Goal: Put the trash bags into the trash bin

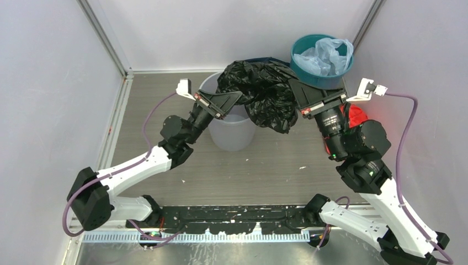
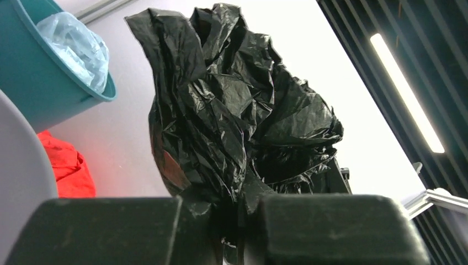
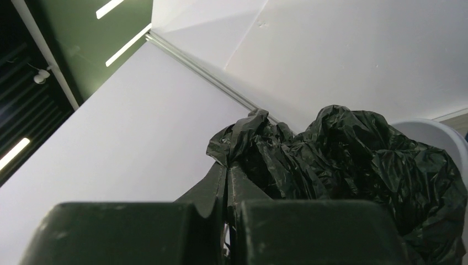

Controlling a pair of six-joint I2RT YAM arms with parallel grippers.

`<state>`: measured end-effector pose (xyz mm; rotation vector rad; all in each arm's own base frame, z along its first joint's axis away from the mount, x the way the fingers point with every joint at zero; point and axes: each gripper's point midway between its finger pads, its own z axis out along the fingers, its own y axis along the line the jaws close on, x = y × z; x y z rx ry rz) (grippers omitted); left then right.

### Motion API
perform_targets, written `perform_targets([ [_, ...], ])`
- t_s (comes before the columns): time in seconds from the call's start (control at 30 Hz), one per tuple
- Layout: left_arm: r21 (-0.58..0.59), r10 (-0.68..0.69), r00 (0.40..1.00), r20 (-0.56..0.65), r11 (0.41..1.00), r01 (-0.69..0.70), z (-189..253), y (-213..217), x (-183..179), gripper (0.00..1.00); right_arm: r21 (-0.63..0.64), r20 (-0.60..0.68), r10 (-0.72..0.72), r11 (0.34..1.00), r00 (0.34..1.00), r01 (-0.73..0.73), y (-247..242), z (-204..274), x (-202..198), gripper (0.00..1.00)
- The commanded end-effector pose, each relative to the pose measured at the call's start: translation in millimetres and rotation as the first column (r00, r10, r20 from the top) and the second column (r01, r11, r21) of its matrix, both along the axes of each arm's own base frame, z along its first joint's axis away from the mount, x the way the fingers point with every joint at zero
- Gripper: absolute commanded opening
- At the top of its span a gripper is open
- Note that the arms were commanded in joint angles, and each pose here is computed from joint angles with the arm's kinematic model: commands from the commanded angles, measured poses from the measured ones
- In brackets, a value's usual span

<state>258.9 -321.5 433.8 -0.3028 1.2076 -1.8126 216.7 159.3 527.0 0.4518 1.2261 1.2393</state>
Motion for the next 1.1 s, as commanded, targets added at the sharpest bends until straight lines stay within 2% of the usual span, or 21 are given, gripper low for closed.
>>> perform_targets([
  [0.0,0.002,-0.060,0.995,0.080,0.998,0.060,43.9,3.4,-19.1,0.07,-0.018,0.002,-0.026,1.000,1.000,0.026,-13.3,0.1,-8.7,0.01],
  [0.2,0.225,-0.219,0.966,0.137,0.957,0.185,73.1,-0.6,-51.2,0.07,-0.156,-0.064,-0.131,0.981,0.989,0.119,-40.3,-19.3,-14.0,0.01],
  [0.4,0.294,-0.321,0.932,0.166,0.919,0.265,93.8,9.0,-68.1,0.07,-0.302,-0.130,-0.255,0.931,0.958,0.206,-66.9,-52.6,-14.7,0.01],
  [0.63,0.294,-0.429,0.880,0.205,0.884,0.363,116.4,14.9,-85.3,0.08,-0.446,-0.165,-0.410,0.842,0.897,0.303,-100.3,-83.3,-15.7,0.01],
  [0.77,0.246,-0.493,0.841,0.223,0.863,0.440,128.8,18.5,-92.4,0.08,-0.523,-0.167,-0.492,0.779,0.855,0.346,-116.7,-95.1,-15.1,0.01],
  [0.97,0.192,-0.526,0.815,0.242,0.850,0.491,143.1,25.3,-93.7,0.09,-0.625,-0.162,-0.607,0.673,0.778,0.395,-139.5,-110.8,-14.2,0.01],
  [1.07,0.157,-0.546,0.788,0.283,0.837,0.524,157.4,31.7,-97.9,0.09,-0.655,-0.161,-0.636,0.641,0.755,0.400,-145.3,-115.7,-14.6,0.01],
])
